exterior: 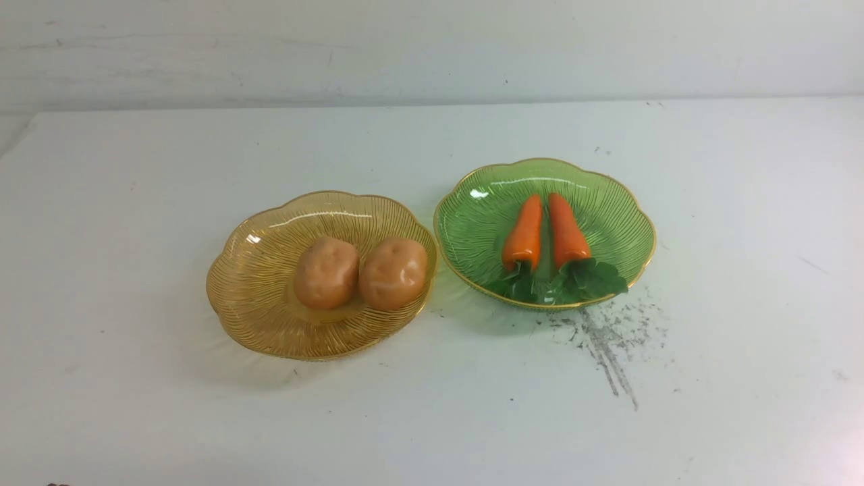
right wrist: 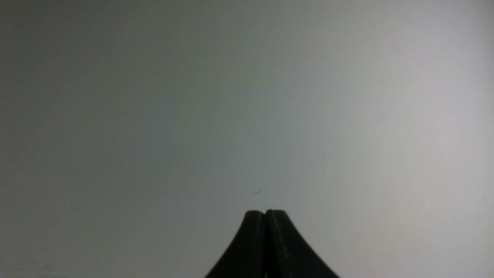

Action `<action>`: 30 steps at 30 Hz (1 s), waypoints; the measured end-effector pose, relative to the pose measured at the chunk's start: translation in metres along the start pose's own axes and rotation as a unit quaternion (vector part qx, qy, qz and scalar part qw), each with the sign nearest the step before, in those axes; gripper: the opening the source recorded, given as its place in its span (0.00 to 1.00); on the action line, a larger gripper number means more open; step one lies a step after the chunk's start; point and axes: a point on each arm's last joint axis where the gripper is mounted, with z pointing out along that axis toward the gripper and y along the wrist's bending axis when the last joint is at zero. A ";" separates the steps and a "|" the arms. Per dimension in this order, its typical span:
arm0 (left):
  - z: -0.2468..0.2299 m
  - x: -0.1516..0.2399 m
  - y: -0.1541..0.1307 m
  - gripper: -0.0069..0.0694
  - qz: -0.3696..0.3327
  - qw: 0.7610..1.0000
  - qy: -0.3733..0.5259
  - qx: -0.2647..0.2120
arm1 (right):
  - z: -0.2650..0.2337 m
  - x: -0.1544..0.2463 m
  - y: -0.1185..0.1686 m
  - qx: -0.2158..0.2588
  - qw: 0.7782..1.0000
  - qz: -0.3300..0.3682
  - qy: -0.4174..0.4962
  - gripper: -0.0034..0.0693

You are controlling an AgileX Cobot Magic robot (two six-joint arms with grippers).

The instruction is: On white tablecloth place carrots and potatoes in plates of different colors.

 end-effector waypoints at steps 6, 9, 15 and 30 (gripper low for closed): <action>0.000 0.000 0.000 0.09 0.000 1.000 0.000 0.000 | 0.000 0.001 0.001 -0.007 1.000 0.022 0.007 0.03; 0.000 0.000 0.000 0.09 0.000 1.000 0.000 0.000 | 0.000 0.004 0.004 -0.018 0.999 0.037 0.021 0.03; 0.000 0.000 0.000 0.09 0.000 1.000 0.000 0.000 | 0.002 0.025 0.019 -0.092 0.992 0.047 0.068 0.03; 0.000 0.000 0.000 0.09 0.000 1.000 0.001 0.000 | 0.003 0.120 0.027 -0.057 0.982 -0.022 0.176 0.03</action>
